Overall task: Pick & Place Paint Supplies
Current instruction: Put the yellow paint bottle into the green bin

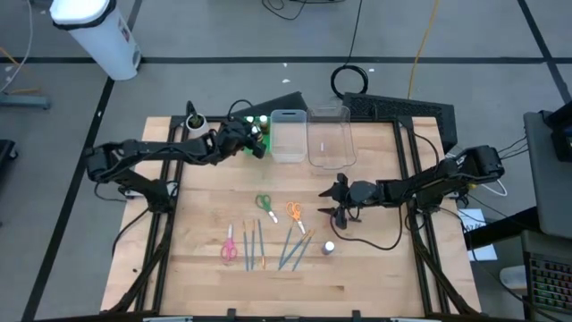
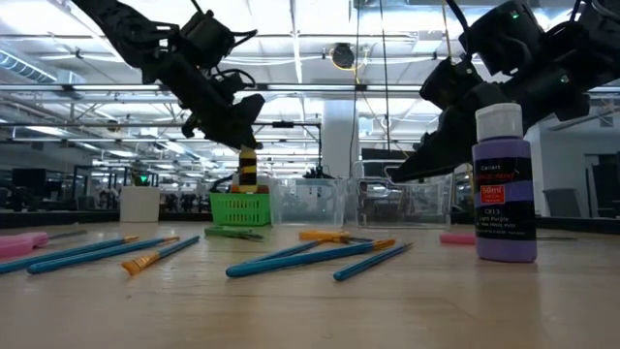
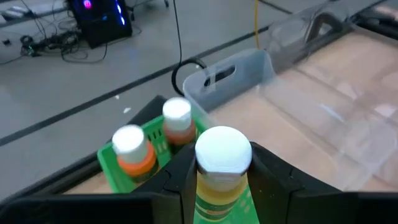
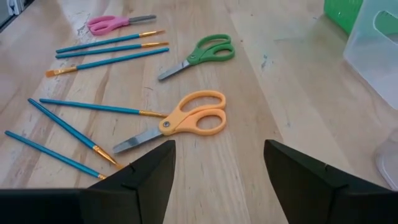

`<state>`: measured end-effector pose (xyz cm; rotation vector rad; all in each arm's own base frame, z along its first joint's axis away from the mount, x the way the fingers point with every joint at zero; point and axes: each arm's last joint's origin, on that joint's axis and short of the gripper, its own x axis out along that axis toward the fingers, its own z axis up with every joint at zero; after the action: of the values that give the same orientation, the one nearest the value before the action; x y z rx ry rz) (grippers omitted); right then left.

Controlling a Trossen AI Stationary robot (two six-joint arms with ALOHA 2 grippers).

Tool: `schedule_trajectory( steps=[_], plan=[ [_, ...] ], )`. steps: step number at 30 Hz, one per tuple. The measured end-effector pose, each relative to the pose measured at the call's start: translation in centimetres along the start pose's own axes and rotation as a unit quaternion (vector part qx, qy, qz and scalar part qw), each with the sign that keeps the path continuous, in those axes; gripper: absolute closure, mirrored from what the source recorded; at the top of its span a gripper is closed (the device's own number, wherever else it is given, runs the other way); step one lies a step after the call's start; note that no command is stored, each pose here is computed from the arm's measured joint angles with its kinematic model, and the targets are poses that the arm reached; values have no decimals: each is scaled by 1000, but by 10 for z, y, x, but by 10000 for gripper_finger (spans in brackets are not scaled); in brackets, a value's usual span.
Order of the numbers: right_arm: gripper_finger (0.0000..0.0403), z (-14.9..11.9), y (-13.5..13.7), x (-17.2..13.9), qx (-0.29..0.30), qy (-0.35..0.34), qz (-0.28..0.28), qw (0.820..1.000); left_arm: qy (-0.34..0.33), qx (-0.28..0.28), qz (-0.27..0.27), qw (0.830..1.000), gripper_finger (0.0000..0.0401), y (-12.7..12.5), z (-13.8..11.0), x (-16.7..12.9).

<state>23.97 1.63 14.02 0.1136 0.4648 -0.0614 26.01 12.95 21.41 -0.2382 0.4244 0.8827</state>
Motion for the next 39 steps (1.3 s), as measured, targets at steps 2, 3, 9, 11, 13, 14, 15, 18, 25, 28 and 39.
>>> schedule_trajectory(
  steps=[2, 3, 9, 11, 13, 14, 15, 18, 25, 28, 39],
  plan=[
    [165, 0, 0, 0, 0, -1, -1, 1000, -5, -2, -2, 1000, 287, -2, -1, 5],
    [166, 0, 0, 0, 0, -1, -1, 1000, 0, -2, -2, 1000, 287, -2, -3, 7],
    [165, 1, 0, 0, 1, -4, -1, 1000, 15, -1, -6, 1000, 287, -5, -15, 23],
    [165, 1, 0, 0, 1, -5, 0, 1000, 23, -2, -6, 1000, 287, -7, -20, 28],
    [165, 1, 0, 0, 2, -4, 0, 1000, 28, -6, -7, 1000, 287, -8, -24, 32],
    [165, 1, 0, 0, 2, -4, 0, 1000, 31, -7, -6, 999, 287, -8, -25, 33],
    [165, 1, 0, 0, 2, -4, 0, 1000, 36, -7, -5, 999, 287, -8, -27, 35],
    [165, 1, 0, 0, 2, -5, 0, 1000, 42, -6, -3, 999, 287, -8, -31, 38],
    [165, 1, 0, 0, 1, -6, 0, 1000, 48, -12, -11, 999, 287, -9, -34, 41],
    [165, 1, 0, 0, 1, -6, 0, 1000, 48, -15, -11, 999, 287, -9, -34, 41],
    [165, 1, 0, 0, 1, -7, 0, 1000, 52, -15, -10, 998, 150, -9, -35, 41]
  ],
)
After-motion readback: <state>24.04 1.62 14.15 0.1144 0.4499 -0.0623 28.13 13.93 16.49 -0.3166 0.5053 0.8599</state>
